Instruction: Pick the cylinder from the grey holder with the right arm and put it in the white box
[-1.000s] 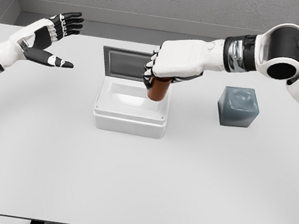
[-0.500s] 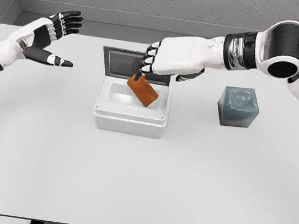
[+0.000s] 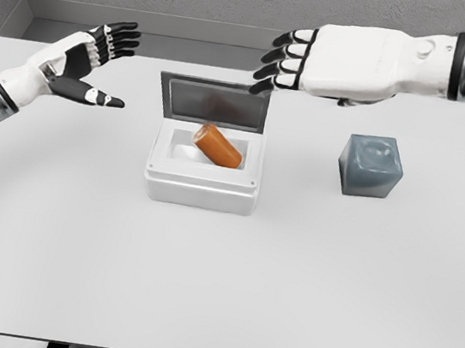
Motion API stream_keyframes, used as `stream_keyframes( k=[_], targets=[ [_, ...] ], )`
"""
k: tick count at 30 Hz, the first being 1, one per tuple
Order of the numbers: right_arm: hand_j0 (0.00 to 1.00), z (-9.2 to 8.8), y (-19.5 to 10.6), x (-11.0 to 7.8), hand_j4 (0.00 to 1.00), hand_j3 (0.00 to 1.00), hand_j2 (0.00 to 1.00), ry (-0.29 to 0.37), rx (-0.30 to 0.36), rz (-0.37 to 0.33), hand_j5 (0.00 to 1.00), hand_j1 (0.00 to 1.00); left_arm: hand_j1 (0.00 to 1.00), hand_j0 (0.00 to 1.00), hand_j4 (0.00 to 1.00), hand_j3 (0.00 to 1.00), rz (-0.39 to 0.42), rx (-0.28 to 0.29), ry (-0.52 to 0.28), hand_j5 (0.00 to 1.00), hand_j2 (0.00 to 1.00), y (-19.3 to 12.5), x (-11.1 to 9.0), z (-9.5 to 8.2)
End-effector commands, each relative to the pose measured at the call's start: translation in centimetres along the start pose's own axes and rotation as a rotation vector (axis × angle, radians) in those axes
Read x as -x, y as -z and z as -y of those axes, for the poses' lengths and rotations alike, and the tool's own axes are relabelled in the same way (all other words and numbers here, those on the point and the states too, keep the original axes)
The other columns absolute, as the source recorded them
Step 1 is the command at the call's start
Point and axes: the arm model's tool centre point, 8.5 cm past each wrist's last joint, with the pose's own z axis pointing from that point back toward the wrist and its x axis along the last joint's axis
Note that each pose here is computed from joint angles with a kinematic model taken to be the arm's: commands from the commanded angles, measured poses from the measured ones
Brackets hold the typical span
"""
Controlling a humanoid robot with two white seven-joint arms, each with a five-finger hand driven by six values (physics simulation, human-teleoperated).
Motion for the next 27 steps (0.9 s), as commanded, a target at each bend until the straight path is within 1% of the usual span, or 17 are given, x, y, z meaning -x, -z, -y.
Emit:
stream_keyframes(
  k=[1, 2, 4, 5, 6, 7, 9, 10, 14, 16, 19, 22, 25, 27],
  targets=[
    [1.00, 0.0, -3.4, 0.8, 1.00, 1.00, 1.00, 0.048, 0.017, -0.049, 1.00, 1.00, 1.00, 1.00, 1.00, 1.00, 0.006, -0.001, -0.007, 1.00, 1.00, 0.1, 0.0, 0.1],
    [1.00, -0.3, -4.3, 0.9, 1.00, 1.00, 1.00, 0.074, 0.018, -0.057, 1.00, 1.00, 1.00, 1.00, 1.00, 1.00, 0.006, -0.001, -0.007, 1.00, 1.00, 0.1, 0.0, 0.1],
    [1.00, -0.7, -5.4, 1.2, 1.00, 1.00, 1.00, 0.090, 0.011, -0.079, 1.00, 1.00, 1.00, 1.00, 1.00, 1.00, 0.009, 0.000, -0.006, 1.00, 1.00, 0.3, -0.1, 0.1],
    [1.00, -1.5, -6.1, 1.2, 1.00, 1.00, 1.00, 0.107, -0.005, -0.093, 1.00, 1.00, 1.00, 1.00, 1.00, 1.00, 0.009, 0.001, -0.006, 1.00, 1.00, 0.3, -0.2, 0.1],
    [1.00, -2.8, -6.7, 1.1, 1.00, 1.00, 1.00, 0.133, -0.029, -0.106, 1.00, 1.00, 1.00, 1.00, 1.00, 1.00, 0.008, 0.005, -0.006, 1.00, 1.00, 0.4, -0.1, 0.2],
    [1.00, -3.7, -7.0, 1.0, 1.00, 1.00, 1.00, 0.158, -0.039, -0.108, 1.00, 1.00, 1.00, 1.00, 1.00, 1.00, 0.009, 0.006, -0.007, 1.00, 1.00, 0.5, -0.1, 0.2],
    [1.00, -5.0, -7.7, 0.4, 1.00, 1.00, 1.00, 0.265, -0.008, -0.082, 1.00, 1.00, 1.00, 1.00, 1.00, 1.00, 0.013, 0.014, -0.011, 1.00, 1.00, 0.9, 0.0, 0.6],
    [1.00, -5.5, -8.0, 0.2, 1.00, 1.00, 1.00, 0.301, 0.000, -0.075, 1.00, 1.00, 1.00, 1.00, 1.00, 1.00, 0.010, 0.019, -0.009, 1.00, 1.00, 1.0, 0.1, 0.8],
    [1.00, -7.0, -8.8, -0.2, 1.00, 1.00, 1.00, 0.368, -0.005, -0.075, 1.00, 1.00, 1.00, 1.00, 1.00, 1.00, 0.018, 0.037, -0.015, 1.00, 1.00, 1.9, 0.3, 1.8],
    [1.00, -7.3, -8.7, -0.3, 1.00, 1.00, 1.00, 0.375, -0.008, -0.074, 1.00, 1.00, 1.00, 1.00, 1.00, 1.00, 0.016, 0.043, -0.019, 1.00, 1.00, 2.2, 0.5, 2.1],
    [1.00, -7.5, -8.8, -0.3, 1.00, 1.00, 1.00, 0.380, -0.009, -0.075, 1.00, 1.00, 1.00, 1.00, 1.00, 1.00, 0.012, 0.042, -0.022, 1.00, 1.00, 2.2, 0.7, 2.2],
    [1.00, -7.6, -8.9, -0.1, 1.00, 1.00, 1.00, 0.384, -0.009, -0.080, 1.00, 1.00, 1.00, 1.00, 1.00, 1.00, 0.017, 0.050, -0.031, 1.00, 1.00, 2.8, 0.9, 2.8],
    [1.00, -7.6, -8.7, -0.1, 1.00, 1.00, 1.00, 0.384, -0.008, -0.078, 1.00, 1.00, 1.00, 1.00, 1.00, 1.00, 0.020, 0.072, -0.029, 1.00, 1.00, 3.5, 0.9, 3.4],
    [1.00, -7.7, -8.6, -0.2, 1.00, 1.00, 1.00, 0.386, -0.008, -0.075, 1.00, 1.00, 1.00, 1.00, 1.00, 1.00, 0.023, 0.074, -0.028, 1.00, 1.00, 3.5, 0.8, 3.5]
  ],
)
